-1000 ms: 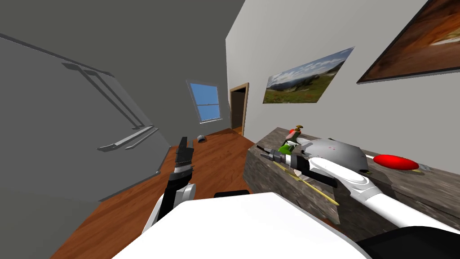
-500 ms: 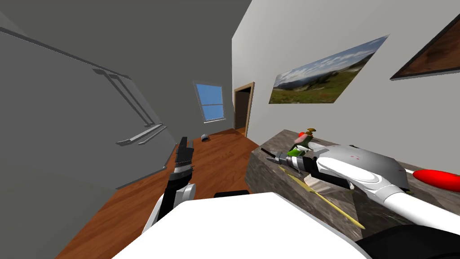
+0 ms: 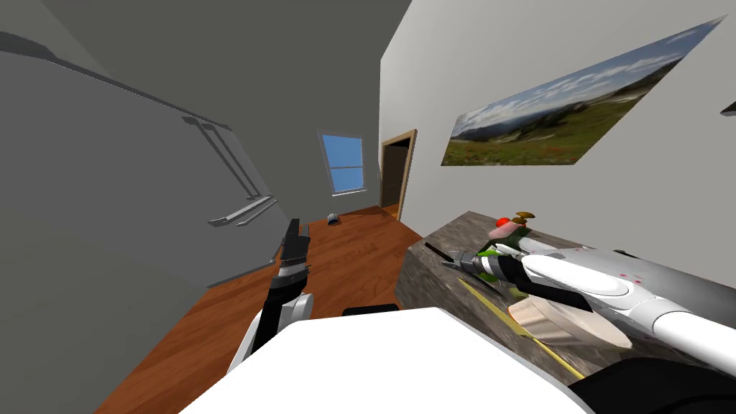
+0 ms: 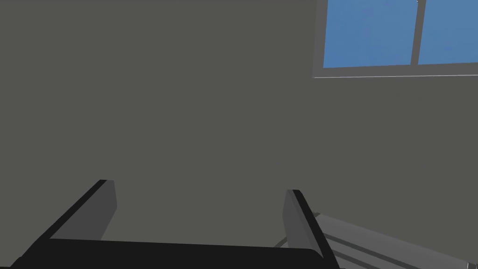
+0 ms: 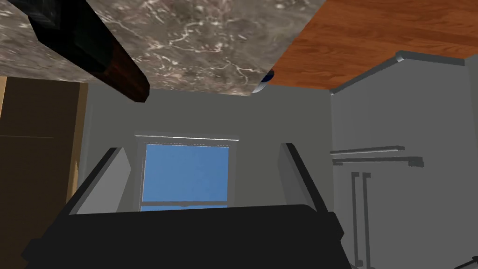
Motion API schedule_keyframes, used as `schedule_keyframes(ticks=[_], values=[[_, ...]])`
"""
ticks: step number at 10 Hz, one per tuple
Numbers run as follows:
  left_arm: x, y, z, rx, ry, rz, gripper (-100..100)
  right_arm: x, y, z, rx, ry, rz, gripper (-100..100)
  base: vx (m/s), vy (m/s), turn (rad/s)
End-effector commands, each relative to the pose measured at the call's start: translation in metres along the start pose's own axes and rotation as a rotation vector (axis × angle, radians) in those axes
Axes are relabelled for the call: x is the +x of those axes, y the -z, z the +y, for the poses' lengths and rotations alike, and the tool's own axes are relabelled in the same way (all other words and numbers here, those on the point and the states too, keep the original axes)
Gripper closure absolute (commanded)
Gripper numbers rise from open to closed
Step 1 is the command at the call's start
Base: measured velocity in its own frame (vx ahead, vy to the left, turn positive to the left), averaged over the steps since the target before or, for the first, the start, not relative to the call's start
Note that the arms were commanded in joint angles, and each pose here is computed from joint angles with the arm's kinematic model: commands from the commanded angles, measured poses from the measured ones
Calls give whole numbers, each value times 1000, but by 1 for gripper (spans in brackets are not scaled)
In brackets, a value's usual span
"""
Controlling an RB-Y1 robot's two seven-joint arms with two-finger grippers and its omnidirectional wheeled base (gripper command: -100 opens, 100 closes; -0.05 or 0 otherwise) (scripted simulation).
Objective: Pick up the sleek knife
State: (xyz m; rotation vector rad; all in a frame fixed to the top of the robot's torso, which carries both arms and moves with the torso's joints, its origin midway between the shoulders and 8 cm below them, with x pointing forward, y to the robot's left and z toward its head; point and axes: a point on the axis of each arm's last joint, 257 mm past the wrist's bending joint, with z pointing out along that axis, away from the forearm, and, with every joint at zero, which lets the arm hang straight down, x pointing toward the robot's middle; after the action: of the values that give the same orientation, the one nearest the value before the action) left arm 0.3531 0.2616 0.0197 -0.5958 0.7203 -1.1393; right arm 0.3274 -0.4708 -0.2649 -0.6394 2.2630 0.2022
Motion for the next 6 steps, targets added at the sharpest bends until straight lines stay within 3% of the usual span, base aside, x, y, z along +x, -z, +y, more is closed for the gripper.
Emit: schedule_keyframes(ticks=[1, 5, 6], values=[[0, 0, 0, 0, 0, 0, 0, 30, 6, -9, 29, 10, 72, -100, 52, -39, 142], [0, 0, 0, 0, 0, 0, 0, 96, 32, -29, 84, 19, 242, -100, 45, -31, 127], [0, 0, 0, 0, 0, 0, 0, 96, 32, -29, 84, 19, 242, -100, 34, -25, 55]])
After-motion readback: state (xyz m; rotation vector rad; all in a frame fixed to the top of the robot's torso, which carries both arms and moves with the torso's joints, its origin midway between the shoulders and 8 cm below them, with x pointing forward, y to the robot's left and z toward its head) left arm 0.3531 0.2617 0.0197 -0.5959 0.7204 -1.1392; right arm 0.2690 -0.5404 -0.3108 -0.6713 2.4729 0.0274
